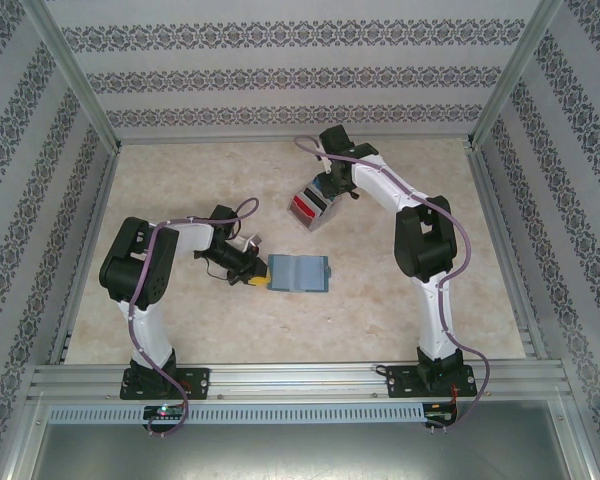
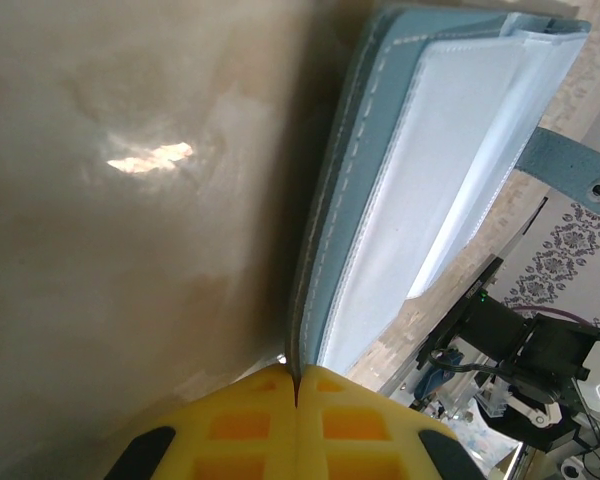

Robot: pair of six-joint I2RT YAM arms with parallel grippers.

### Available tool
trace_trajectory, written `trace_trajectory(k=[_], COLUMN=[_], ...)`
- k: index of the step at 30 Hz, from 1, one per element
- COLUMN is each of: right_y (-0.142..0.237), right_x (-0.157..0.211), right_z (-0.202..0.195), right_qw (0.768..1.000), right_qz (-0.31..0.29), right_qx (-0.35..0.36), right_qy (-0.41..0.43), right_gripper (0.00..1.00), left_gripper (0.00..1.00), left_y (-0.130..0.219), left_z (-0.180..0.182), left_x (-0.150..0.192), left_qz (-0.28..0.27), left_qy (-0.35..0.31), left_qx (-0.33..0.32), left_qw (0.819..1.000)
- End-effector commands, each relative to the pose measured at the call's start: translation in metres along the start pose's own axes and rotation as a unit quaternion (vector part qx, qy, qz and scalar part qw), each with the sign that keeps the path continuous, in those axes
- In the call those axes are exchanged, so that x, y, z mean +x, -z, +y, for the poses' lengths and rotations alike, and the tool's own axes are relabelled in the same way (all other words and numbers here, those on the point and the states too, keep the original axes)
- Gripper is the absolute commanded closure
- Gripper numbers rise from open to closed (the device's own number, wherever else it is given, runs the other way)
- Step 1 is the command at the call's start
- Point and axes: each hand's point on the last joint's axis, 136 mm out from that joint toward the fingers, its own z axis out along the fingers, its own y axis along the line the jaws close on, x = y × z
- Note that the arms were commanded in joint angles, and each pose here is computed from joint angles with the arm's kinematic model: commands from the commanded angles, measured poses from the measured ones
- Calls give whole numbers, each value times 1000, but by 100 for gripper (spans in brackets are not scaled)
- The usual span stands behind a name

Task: Put the credit cards into the card holder
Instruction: Move the storage box to the top-center of the table.

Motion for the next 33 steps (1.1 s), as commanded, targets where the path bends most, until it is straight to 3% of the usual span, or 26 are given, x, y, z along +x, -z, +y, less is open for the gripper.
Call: trace_trajectory(k=[1, 4, 10, 14, 18, 25, 28, 33], right_y=[22, 26, 51, 79, 107, 137, 138, 159], right_x=[-15, -17, -21, -26, -16, 32, 47, 30], right_z=[-11, -9, -7, -18, -20, 13, 6, -25], right_qw=[999, 999, 994, 985, 977, 969, 969, 959], right_qz=[-32, -41, -84, -117, -126, -115, -107, -144], right_qx=[2, -10, -49, -71, -111, -195, -183, -185], right_qy=[-4, -9, -53, -106, -132, -101, -126, -158], right_gripper=[65, 68, 60, 58, 57, 63, 59, 49], left_gripper=[100, 100, 59, 45, 37, 26, 26, 26], left_y=[3, 4, 15, 22, 32, 61, 74, 92], left_z=[0, -1, -18, -24, -30, -63, -77, -94], left_x=[1, 0, -5, 0, 3, -4, -12, -37], left_qz=[9, 9, -8, -9, -21, -71, -97, -155], left_qy=[1, 1, -21, -20, -23, -43, -50, -48], left_qx=[2, 2, 6, 6, 4, 13, 6, -2], left_qw=[1000, 1000, 1000, 1000, 1000, 996, 994, 987])
